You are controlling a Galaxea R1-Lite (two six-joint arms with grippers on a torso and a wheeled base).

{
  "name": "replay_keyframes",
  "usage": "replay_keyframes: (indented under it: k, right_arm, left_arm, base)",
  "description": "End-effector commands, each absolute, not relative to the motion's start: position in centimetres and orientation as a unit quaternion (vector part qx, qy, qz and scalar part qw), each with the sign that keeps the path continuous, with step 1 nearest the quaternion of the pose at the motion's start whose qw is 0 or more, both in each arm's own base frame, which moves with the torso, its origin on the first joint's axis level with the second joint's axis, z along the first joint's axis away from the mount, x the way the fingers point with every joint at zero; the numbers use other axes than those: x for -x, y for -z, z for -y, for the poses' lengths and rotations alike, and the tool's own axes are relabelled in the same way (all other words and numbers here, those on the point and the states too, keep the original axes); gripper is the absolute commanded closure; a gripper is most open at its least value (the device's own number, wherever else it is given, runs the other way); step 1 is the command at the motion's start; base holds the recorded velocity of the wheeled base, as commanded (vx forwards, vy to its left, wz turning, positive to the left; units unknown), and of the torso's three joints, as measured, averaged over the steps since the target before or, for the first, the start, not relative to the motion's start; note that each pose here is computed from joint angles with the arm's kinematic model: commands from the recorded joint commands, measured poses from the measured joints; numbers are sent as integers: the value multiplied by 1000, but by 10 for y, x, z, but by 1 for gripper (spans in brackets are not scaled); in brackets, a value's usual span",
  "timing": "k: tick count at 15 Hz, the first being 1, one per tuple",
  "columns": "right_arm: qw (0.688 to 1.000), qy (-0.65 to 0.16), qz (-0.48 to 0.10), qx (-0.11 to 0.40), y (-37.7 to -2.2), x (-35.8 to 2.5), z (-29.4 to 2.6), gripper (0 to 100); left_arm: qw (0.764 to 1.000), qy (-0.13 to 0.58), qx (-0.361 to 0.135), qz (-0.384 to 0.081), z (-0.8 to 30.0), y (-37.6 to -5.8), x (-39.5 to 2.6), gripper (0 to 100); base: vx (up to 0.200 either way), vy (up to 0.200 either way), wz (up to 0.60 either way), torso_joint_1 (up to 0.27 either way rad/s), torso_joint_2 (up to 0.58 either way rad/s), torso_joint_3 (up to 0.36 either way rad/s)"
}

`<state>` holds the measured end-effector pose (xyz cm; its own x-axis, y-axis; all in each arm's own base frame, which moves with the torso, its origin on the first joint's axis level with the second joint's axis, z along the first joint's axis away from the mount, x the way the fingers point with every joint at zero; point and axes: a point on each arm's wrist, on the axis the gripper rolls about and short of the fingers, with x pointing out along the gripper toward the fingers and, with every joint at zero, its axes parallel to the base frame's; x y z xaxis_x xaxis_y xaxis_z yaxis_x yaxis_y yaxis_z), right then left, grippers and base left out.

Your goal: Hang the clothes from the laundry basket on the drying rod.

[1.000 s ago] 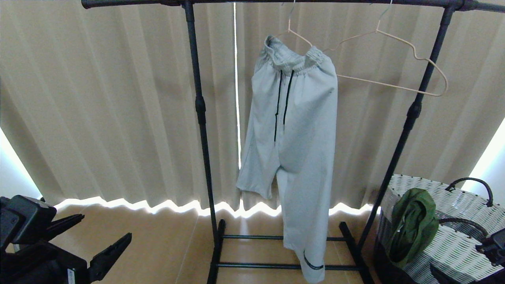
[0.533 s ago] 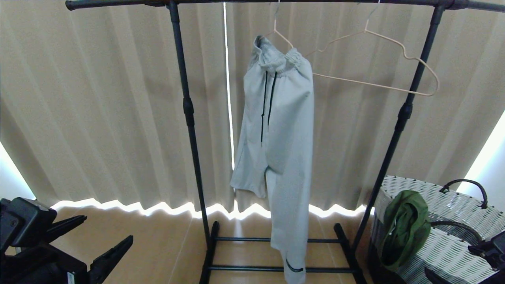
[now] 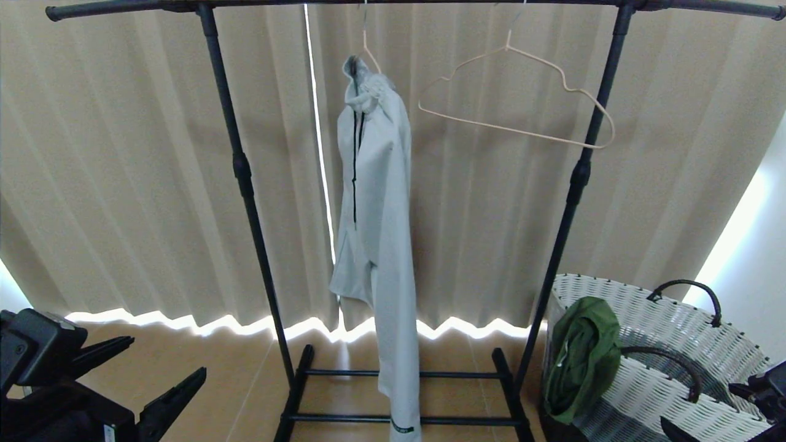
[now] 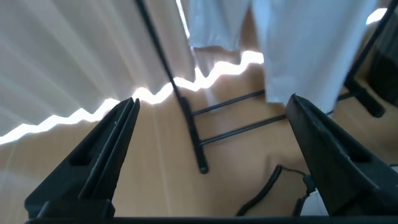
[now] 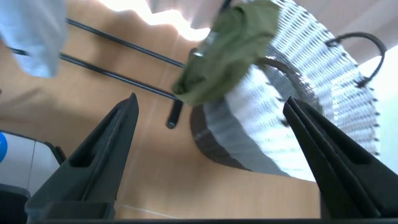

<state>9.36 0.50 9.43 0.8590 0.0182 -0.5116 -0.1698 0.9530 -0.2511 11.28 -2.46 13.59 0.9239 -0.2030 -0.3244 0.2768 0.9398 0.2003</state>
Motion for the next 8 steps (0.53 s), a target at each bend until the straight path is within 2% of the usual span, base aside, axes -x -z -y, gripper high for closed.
replay_keyframes:
  k: [1, 2, 8]
  right_arm:
    - [953, -50, -261, 146, -94, -93, -5, 0]
    - [953, -50, -261, 146, -94, -93, -5, 0]
    - [953, -50, -260, 146, -95, -94, -5, 0]
  left_arm:
    - [974, 123, -122, -149, 24, -136, -112, 0]
    - [974, 123, -122, -149, 24, -136, -112, 0]
    - [974, 123, -122, -149, 24, -136, -112, 0]
  base:
    - [0, -200, 0, 2, -2, 2]
    - [0, -200, 0, -2, 2, 2]
    - [0, 0, 0, 0, 0, 0]
